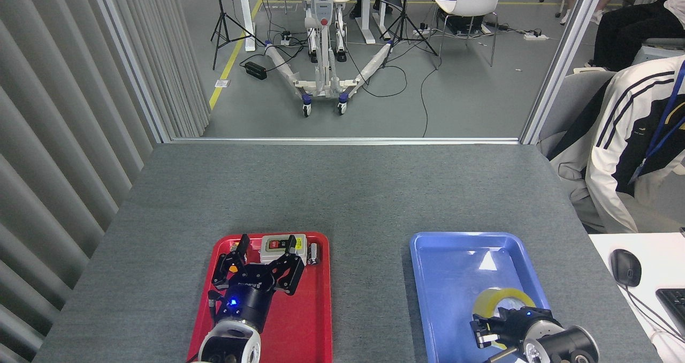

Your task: Place and move tape with both arms

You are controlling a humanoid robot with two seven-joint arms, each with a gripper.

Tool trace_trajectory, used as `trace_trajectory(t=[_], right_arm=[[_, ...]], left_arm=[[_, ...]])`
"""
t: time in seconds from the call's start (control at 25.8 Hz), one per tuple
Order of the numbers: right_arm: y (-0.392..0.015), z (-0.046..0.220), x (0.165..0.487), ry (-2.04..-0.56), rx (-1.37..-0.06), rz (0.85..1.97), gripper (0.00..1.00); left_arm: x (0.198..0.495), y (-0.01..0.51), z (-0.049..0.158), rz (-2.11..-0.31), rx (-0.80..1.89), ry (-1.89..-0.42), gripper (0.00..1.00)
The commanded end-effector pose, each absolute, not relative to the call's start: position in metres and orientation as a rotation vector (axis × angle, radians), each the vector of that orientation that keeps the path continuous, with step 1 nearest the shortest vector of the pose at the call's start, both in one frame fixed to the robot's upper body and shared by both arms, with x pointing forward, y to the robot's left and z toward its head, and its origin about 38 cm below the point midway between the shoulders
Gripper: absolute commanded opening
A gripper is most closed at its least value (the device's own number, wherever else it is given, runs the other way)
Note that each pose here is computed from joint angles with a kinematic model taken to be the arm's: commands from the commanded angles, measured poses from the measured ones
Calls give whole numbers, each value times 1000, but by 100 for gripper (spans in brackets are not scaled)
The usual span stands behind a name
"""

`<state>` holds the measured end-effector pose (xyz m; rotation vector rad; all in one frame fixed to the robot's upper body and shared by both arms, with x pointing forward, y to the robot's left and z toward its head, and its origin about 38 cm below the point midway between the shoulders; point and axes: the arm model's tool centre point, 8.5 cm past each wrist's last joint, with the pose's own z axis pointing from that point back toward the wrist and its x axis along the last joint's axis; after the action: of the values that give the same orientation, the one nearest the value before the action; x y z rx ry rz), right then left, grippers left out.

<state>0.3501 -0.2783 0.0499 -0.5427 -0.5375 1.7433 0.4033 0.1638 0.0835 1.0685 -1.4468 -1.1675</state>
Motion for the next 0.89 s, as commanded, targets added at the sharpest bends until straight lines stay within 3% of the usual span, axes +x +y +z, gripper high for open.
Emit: trace_trajectory(t=[0.0, 0.12, 0.23, 0.47, 0.58, 0.85], right_arm=[[-279, 59, 359, -681, -661, 1686, 100], [-291, 75, 366, -906, -869, 1562, 100], [-299, 88, 366, -1072, -1031, 1458, 100], [-313, 95, 350, -1230, -1250, 1293, 100], [-314, 87, 341, -1255, -1294, 1234, 100], [-317, 74, 338, -1173, -1274, 1237, 99]], left_arm=[[388, 153, 76, -1271, 1073, -1444, 100], [380, 177, 71, -1266, 1125, -1373, 100], [376, 178, 68, -1283, 1099, -1390, 100], [392, 185, 70, -1242, 1053, -1404, 100], [396, 194, 72, -1178, 1050, -1385, 100], [392, 200, 70, -1165, 1056, -1395, 100]])
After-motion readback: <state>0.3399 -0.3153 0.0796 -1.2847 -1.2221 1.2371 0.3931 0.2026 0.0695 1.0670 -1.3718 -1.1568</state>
